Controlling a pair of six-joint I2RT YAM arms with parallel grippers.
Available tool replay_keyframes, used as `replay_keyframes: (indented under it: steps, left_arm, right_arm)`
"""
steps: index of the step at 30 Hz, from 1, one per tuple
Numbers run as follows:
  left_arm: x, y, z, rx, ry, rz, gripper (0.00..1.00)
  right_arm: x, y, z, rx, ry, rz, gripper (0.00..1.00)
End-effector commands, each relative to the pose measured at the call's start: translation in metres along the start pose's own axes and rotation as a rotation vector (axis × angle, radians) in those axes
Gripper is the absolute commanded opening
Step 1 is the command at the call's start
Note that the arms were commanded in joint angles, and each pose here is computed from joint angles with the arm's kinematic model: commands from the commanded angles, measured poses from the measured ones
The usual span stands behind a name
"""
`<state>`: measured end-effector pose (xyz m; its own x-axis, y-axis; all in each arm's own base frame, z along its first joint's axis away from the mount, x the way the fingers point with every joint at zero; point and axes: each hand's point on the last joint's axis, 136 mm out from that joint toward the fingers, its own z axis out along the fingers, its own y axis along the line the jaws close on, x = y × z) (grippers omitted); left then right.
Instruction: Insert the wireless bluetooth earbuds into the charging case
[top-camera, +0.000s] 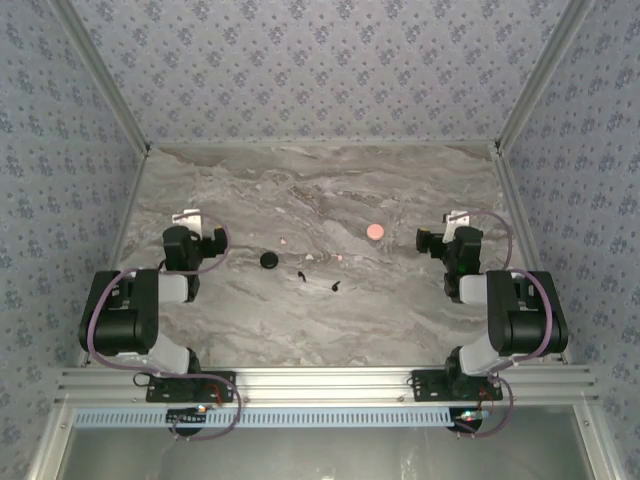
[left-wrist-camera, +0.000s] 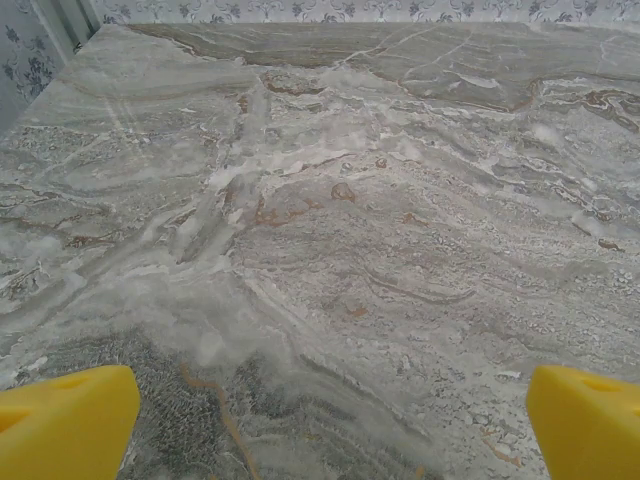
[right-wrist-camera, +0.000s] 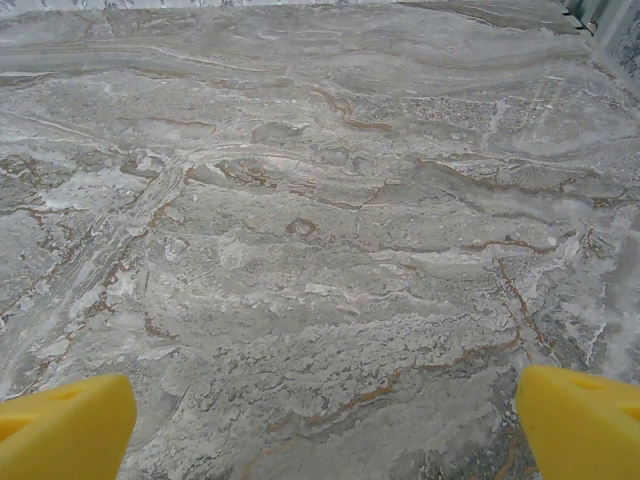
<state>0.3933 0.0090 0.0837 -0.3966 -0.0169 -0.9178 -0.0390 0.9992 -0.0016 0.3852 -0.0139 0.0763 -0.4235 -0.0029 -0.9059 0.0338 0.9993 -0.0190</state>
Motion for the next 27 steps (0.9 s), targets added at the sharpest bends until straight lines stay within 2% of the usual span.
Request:
replay_keyframes:
  steps: [1, 27]
  left_arm:
    - [-0.0061, 0.0037, 0.0021, -0.016, -0.012, -0.01, 0.99]
    - [-0.0128, 0.0036, -0.0002, -0.016, -0.007, -0.011, 0.99]
  right_arm:
    - [-0.0057, -0.0013, 0.0025, -0.004, -0.009, -0.008, 1.0]
    - [-0.0117, -0.005, -0.0028, 0.021, -0.024, 0.001, 1.0]
